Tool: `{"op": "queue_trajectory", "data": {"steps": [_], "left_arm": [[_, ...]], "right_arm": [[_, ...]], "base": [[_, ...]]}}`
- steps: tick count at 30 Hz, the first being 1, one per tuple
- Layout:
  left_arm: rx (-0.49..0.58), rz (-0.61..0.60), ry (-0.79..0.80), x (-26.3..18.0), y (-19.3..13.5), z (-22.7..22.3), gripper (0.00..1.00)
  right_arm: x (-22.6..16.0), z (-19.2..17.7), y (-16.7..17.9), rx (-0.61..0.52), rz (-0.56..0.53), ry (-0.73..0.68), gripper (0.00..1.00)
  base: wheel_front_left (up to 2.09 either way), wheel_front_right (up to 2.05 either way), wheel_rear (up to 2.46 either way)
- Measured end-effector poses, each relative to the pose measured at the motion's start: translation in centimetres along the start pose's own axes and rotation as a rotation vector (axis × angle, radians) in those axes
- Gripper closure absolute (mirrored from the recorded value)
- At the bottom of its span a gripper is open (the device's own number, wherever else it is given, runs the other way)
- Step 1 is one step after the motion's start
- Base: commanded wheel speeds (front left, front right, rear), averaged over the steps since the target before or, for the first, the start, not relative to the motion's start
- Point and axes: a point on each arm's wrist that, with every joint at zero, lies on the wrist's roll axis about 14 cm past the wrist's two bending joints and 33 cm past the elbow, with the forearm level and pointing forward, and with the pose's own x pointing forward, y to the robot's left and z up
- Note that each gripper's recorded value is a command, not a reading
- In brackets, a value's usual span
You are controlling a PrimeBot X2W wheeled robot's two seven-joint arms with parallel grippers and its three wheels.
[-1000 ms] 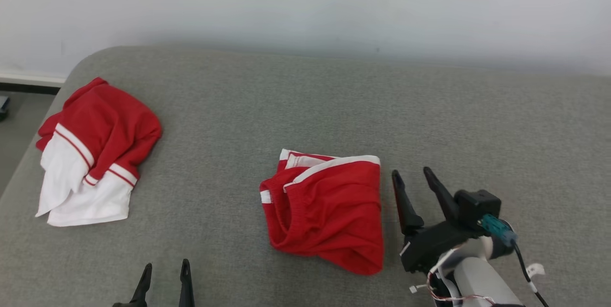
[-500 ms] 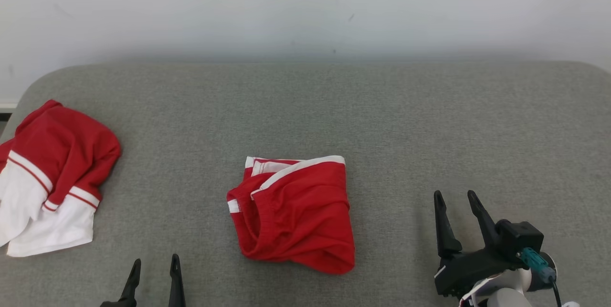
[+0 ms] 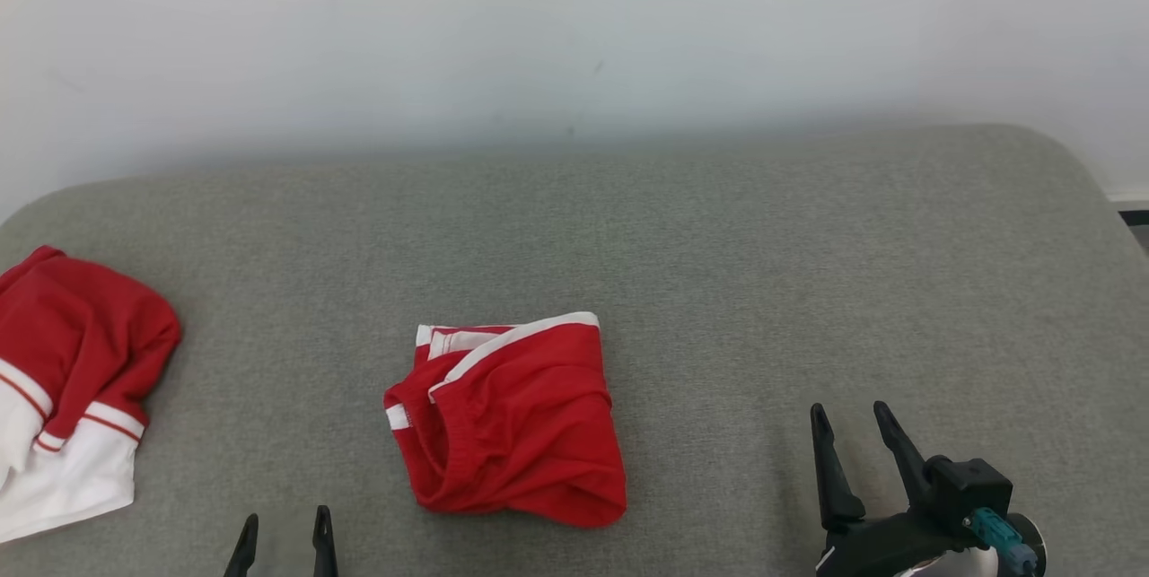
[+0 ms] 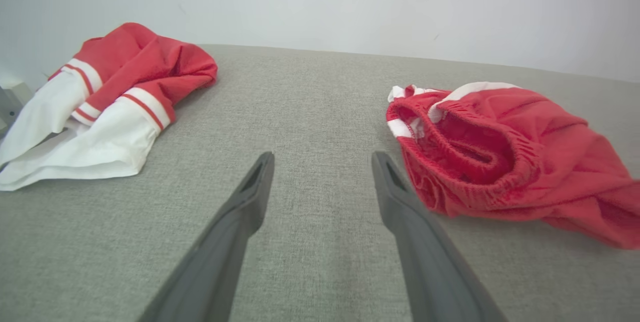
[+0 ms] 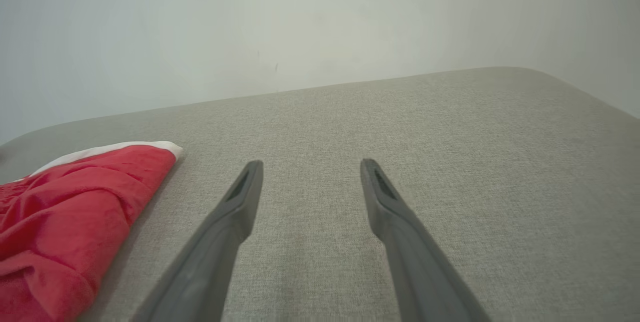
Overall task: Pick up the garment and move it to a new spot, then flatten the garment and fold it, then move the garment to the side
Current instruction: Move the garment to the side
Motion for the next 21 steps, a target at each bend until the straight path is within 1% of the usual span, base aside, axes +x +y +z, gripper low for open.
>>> {"op": "queue_trajectory", "data": {"steps": [7, 13, 18, 21], "left_arm": [[0.007, -0.043, 0.004, 0.2, -1.1, -0.1, 0.00], [0.009, -0.055, 0.008, -0.1, -1.3, -0.2, 0.00], [0.016, -0.053, 0.009, -0.2, -1.2, -0.3, 0.00], [-0.010, -0.032, 0.011, -0.4, -0.7, -0.4, 0.00]], "right_arm": [[-1.6, -0.3, -0.4, -0.006, -0.012, 0.004, 0.00], [-2.4, -0.4, -0.4, -0.004, -0.014, 0.004, 0.00], [-2.5, -0.7, -0.1, -0.003, -0.007, 0.012, 0.00], [-2.4, -0.8, 0.2, 0.003, 0.003, 0.015, 0.00]], "base": [[0.00, 0.00, 0.00], [0.00, 0.00, 0.00], [0.00, 0.00, 0.00], [0.00, 0.00, 0.00]]}}
